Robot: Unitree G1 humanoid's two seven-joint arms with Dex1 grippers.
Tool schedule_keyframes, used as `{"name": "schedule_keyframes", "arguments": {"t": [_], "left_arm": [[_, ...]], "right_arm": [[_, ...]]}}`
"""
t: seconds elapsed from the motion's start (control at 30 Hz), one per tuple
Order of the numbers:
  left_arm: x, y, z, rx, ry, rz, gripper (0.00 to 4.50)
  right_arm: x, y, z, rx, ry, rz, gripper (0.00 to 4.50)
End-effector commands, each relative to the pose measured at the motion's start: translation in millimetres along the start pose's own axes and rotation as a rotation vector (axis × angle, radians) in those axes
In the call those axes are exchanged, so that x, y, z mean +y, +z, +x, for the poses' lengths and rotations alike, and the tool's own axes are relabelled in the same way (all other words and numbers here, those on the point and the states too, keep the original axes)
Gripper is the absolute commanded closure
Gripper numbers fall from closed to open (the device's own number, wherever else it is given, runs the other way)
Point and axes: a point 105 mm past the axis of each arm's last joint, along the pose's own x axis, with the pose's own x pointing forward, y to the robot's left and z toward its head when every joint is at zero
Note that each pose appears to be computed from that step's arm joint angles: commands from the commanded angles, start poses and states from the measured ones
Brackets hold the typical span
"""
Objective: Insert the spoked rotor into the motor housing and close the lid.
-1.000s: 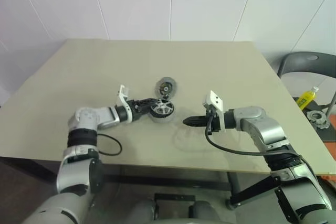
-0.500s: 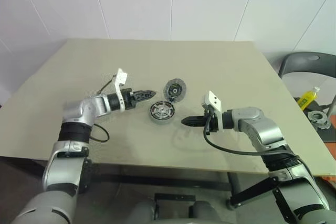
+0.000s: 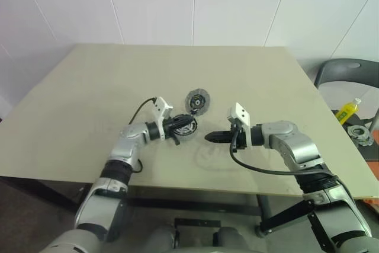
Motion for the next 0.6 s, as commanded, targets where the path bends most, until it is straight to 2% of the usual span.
{"name": "schedule_keyframes", "arguments": {"t": [0.03, 0.27, 0.43, 0.57, 0.6], "left_arm": [[12.8, -1.1, 4.2, 0.052, 0.083, 0.117, 4.49], [10.4, -26.2, 3.1, 0.180, 0.053, 0.116, 4.49], [-12.1, -53.6, -9.2, 0.318, -0.118, 0.032, 4.49], [-27.5, -48.6, -14.3, 0.285, -0.212, -0.010, 4.49], [-26.2, -34.5, -12.8, 0.206, -0.205, -0.032, 4.49]], "right_arm": [[-0.1, 20.1, -5.2, -0.050, -0.011, -0.054, 4.50], [-1.2, 20.6, -6.8, -0.052, -0.021, -0.052, 4.50], [-2.2, 21.4, -7.3, -0.053, -0.025, -0.055, 4.50], [-2.8, 21.7, -6.8, -0.053, -0.026, -0.057, 4.50], [-2.9, 22.3, -6.5, -0.053, -0.025, -0.059, 4.50]]}}
